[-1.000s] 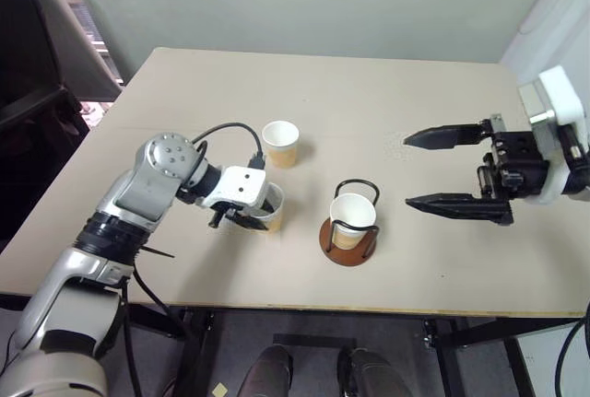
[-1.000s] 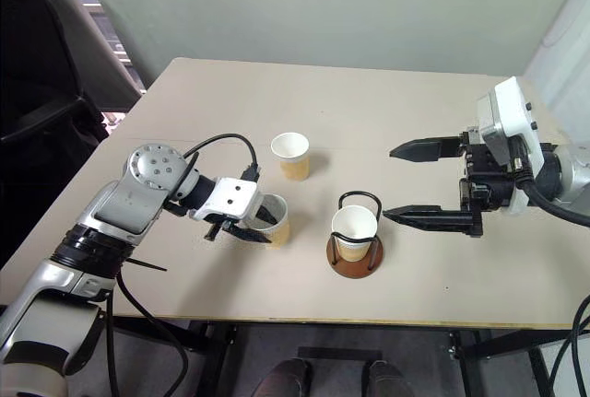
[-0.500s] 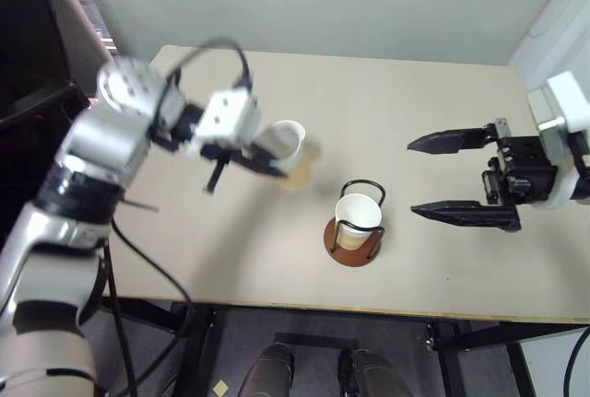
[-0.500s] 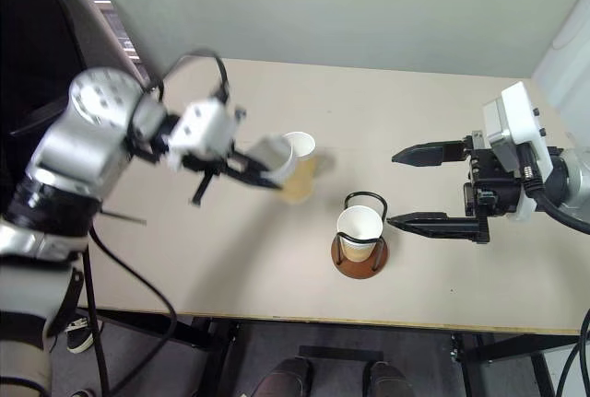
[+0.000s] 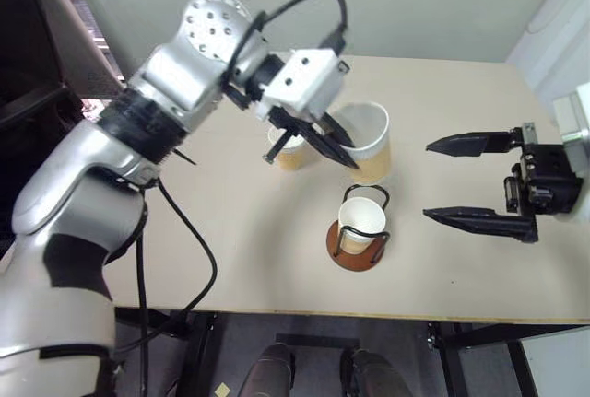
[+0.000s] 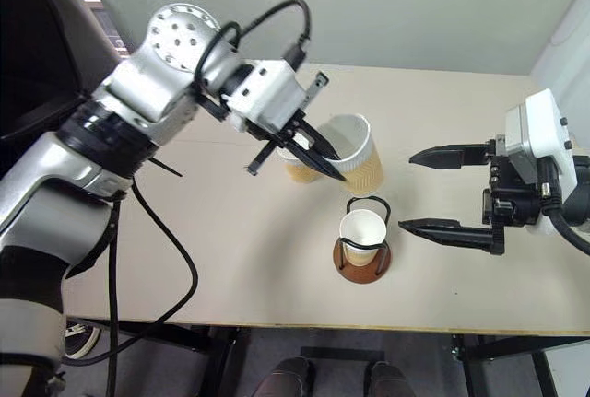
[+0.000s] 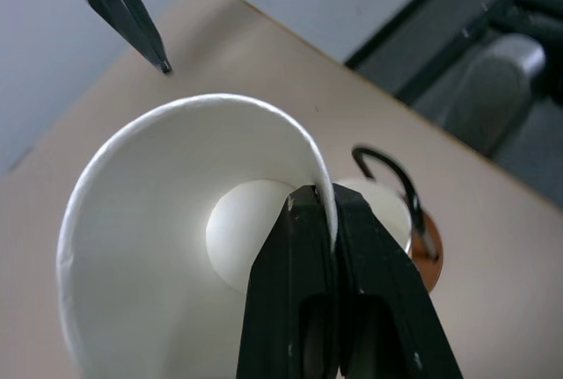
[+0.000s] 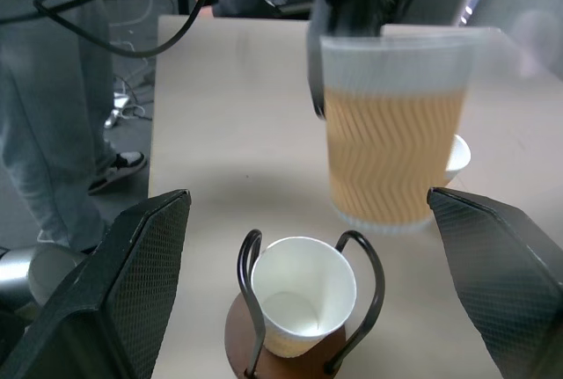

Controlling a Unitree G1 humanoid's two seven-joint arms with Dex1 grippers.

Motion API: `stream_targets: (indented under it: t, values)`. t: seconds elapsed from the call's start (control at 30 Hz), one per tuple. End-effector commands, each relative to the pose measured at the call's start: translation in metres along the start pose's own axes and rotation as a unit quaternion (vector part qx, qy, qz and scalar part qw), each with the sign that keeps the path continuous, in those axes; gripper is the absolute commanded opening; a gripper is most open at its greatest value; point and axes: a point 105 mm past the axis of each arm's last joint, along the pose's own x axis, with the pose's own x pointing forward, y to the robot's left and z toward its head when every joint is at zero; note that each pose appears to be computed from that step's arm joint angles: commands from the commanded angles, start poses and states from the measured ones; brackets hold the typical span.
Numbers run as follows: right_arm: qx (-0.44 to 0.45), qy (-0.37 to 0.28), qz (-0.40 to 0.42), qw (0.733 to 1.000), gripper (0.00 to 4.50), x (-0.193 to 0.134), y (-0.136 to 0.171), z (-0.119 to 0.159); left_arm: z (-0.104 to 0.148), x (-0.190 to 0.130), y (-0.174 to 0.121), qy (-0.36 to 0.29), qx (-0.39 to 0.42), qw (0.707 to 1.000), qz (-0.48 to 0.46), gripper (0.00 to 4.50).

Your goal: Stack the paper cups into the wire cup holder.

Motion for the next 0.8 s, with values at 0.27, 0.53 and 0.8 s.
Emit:
stream_targets:
  t: [0.27, 0.53, 0.8]
  values:
    - [-0.019, 0.007, -0.041, 0.999, 4.50, -0.006, 0.008, 0.008, 0.011, 0.027, -0.010, -0.030, 0.048, 0.995, -0.078, 0.04]
    - [-0.017, 0.012, -0.055, 0.998, 4.50, -0.008, 0.009, 0.007, -0.005, 0.048, -0.015, -0.011, 0.055, 0.993, -0.106, 0.04]
    - [-0.013, 0.018, -0.064, 0.998, 4.50, -0.011, 0.010, 0.005, -0.018, 0.061, -0.021, 0.013, 0.061, 0.990, -0.126, 1.39]
